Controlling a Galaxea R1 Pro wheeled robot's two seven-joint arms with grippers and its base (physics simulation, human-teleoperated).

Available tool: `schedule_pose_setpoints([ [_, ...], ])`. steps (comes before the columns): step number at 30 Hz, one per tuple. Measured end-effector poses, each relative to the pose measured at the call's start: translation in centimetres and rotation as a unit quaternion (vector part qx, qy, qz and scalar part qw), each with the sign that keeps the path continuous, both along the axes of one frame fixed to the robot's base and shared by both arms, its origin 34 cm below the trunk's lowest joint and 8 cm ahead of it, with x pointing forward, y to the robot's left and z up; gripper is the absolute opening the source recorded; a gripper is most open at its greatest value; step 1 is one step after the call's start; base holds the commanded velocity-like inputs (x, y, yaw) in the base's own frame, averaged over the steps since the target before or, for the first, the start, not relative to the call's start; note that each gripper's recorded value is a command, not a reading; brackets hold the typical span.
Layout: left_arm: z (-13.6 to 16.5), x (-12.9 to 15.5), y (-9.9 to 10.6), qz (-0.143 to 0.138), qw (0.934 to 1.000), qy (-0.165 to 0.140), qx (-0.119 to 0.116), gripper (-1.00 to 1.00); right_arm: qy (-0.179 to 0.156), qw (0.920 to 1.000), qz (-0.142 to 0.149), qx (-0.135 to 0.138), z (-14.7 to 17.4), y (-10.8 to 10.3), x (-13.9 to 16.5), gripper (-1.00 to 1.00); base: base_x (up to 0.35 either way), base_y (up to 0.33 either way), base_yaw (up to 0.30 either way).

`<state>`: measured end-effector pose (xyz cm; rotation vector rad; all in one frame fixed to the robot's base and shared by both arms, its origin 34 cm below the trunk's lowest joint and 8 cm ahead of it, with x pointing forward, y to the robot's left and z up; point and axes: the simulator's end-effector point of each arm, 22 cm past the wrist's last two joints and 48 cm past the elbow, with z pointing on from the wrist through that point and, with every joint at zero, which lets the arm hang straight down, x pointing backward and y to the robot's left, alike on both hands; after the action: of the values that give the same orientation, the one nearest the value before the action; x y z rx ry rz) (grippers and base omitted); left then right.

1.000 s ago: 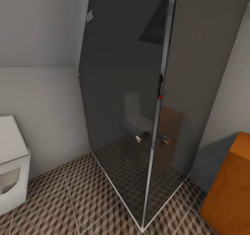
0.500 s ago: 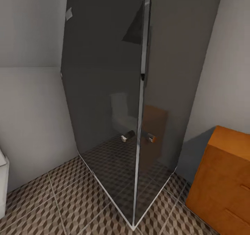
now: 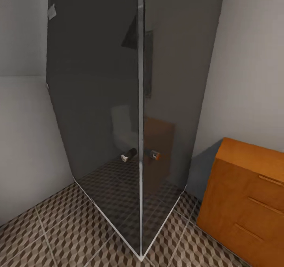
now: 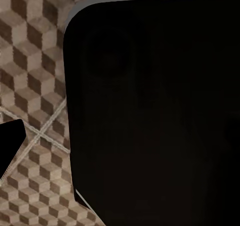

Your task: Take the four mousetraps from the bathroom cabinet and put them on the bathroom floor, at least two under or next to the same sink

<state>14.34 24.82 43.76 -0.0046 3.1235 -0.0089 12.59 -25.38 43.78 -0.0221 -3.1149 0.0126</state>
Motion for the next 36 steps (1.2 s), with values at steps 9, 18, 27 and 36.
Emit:
schedule_pose_setpoints([
  [9, 0.00, 0.00, 0.00, 0.000, 1.0000, 0.000, 0.000, 1.00, 0.000, 1.0000, 0.000, 0.000, 0.00, 0.00, 0.00, 1.00, 0.000, 0.000, -0.248],
  [18, 0.00, 0.06, 0.07, 0.001, 1.0000, -0.001, 0.000, 1.00, 0.000, 1.0000, 0.000, 0.000, 0.00, -0.01, 0.00, 1.00, 0.000, 0.000, -0.248],
  [27, 0.00, 0.10, 0.08, 0.002, 1.0000, -0.002, 0.001, 1.00, 0.000, 1.0000, 0.000, 0.000, 0.00, -0.01, -0.01, 1.00, 0.000, 0.000, -0.248],
  [36, 0.00, 0.11, 0.06, 0.003, 1.0000, -0.002, 0.000, 1.00, 0.000, 1.0000, 0.000, 0.000, 0.00, 0.02, 0.00, 1.00, 0.000, 0.000, -0.248],
])
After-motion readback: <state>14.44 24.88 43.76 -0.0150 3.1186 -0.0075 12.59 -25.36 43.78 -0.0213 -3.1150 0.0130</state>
